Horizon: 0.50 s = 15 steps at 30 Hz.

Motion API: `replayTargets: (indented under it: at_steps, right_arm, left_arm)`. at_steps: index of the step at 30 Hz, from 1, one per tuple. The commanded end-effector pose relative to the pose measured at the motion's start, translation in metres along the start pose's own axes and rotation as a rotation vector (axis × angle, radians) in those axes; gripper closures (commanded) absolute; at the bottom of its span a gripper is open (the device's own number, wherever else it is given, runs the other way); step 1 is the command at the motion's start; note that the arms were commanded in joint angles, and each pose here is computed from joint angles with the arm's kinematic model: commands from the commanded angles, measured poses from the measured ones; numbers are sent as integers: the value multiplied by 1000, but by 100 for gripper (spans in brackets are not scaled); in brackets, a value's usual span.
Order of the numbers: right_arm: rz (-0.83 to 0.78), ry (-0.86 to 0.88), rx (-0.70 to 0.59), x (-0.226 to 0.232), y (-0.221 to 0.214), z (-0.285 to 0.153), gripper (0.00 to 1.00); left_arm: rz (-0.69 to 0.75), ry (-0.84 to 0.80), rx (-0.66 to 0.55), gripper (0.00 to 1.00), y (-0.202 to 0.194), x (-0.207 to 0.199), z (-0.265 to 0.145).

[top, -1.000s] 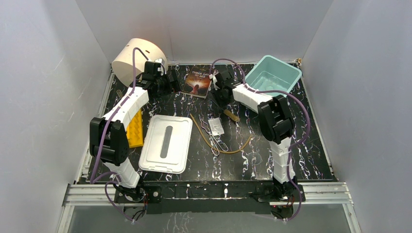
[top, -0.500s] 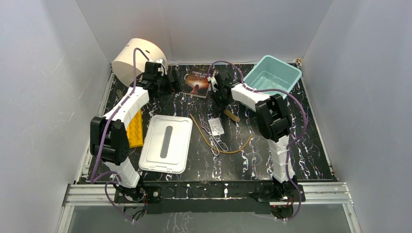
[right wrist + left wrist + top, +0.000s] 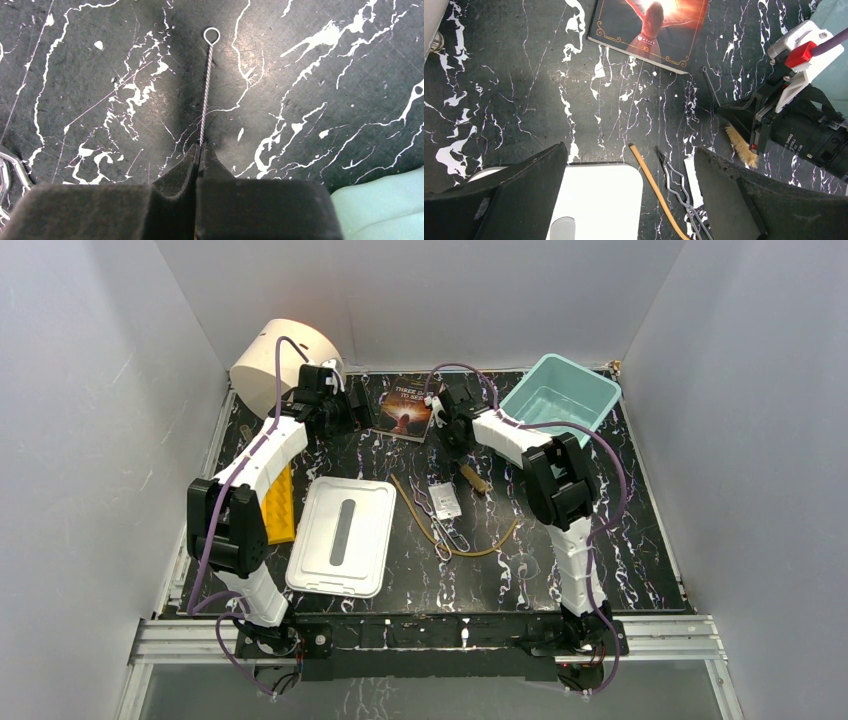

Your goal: Organize the chemistry lab equipment

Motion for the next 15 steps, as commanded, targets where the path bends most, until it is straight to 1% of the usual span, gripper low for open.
replayTargets:
  at_steps: [1,10,15]
  right_arm:
    - [-17,-53,-12,-8,10,-14,100]
    - [-6,-52,-216,-10,49,-86,100]
    - [36,-96,-335,-15,69,-126,100]
  left_arm:
    - [13,-21,-10,2,8,-7,-9]
    - [10,-28,-16,2,9,-9,-11]
    - [8,-33,-16,2,7,-9,-12]
Point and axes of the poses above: each gripper's point midway between its finger pads, its own z axis out along the fingers, its own x axis along the line the jaws close on, y = z × x, the point moved 5 cm from there along -z, back along the fingers, and after that the axes turned 10 degrees about -z, right-handed, at the moved point
